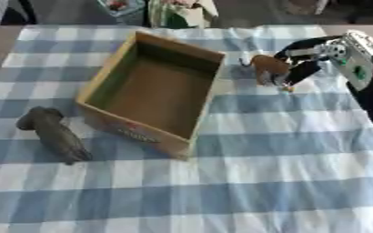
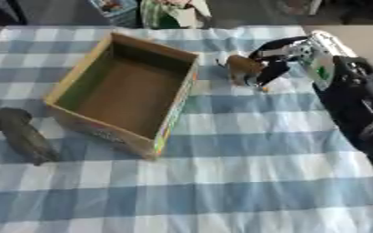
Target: Pick up objects on the table and place them in the box.
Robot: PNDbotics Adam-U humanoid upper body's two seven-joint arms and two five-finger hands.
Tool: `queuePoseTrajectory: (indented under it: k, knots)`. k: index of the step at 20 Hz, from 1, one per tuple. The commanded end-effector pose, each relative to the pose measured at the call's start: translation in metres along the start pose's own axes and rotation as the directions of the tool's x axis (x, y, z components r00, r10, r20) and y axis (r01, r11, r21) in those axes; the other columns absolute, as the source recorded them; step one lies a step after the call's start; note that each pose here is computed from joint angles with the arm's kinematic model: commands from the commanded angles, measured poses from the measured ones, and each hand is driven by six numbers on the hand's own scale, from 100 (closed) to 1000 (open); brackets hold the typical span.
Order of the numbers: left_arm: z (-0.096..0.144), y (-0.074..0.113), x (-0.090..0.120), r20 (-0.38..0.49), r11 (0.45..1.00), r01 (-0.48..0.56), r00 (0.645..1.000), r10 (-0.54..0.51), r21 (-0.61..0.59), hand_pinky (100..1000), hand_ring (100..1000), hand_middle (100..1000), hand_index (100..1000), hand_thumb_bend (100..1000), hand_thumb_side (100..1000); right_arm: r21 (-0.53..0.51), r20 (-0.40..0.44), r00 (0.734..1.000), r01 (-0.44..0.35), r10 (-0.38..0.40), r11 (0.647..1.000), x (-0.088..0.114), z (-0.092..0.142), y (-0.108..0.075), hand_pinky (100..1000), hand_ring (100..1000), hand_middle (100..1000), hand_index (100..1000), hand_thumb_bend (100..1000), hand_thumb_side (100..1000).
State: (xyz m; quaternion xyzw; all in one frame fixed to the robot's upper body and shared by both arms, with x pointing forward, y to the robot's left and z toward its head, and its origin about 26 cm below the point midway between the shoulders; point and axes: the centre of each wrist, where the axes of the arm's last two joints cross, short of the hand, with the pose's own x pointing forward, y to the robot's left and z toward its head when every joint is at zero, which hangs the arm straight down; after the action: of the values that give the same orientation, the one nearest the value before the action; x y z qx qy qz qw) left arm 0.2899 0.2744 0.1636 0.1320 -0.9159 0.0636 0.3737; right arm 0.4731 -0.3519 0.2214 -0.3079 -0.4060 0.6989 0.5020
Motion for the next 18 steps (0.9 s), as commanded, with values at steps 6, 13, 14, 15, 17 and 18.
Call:
queuePoseTrajectory:
  k: [6, 13, 14, 15, 17, 18]
  knots:
    - [-0.0044, -0.0009, 0.0062, 0.026, 1.0, -0.004, 1.0, 0.005, -0.013, 522, 546, 689, 799, 109, 1000, -0.11, -0.022, 0.999, 0.033, -0.036, 0.993, -0.0005, 0.0095, -0.0167, 804, 833, 528, 746, 100, 402]
    - [-0.0043, -0.0008, 0.0061, 0.024, 1.0, -0.005, 1.0, 0.005, -0.013, 523, 546, 689, 799, 109, 1000, -0.151, -0.023, 0.996, 0.084, -0.089, 0.985, 0.0003, 0.0094, -0.0156, 756, 765, 442, 663, 100, 222]
    - [-0.0043, -0.0009, 0.0061, 0.023, 1.0, -0.005, 1.0, 0.005, -0.013, 523, 546, 689, 799, 109, 1000, -0.153, -0.022, 0.995, 0.089, -0.094, 0.984, 0.0005, 0.0093, -0.0154, 752, 761, 435, 656, 100, 221]
    - [-0.0043, -0.0009, 0.0061, 0.023, 1.0, -0.005, 1.0, 0.006, -0.014, 523, 546, 689, 799, 109, 1000, -0.153, -0.022, 0.995, 0.094, -0.099, 0.984, 0.0005, 0.0091, -0.015, 748, 754, 424, 645, 100, 219]
    - [-0.0043, -0.0009, 0.0061, 0.023, 1.0, -0.006, 1.0, 0.006, -0.014, 523, 545, 689, 799, 109, 1000, -0.151, -0.021, 0.994, 0.105, -0.11, 0.983, 0.0002, 0.0088, -0.0142, 739, 740, 401, 621, 100, 217]
    - [-0.0042, -0.0008, 0.0061, 0.022, 1.0, -0.006, 1.0, 0.006, -0.014, 523, 545, 690, 799, 109, 1000, -0.151, -0.021, 0.993, 0.112, -0.116, 0.982, 0.0, 0.0086, -0.0137, 735, 732, 388, 607, 100, 216]
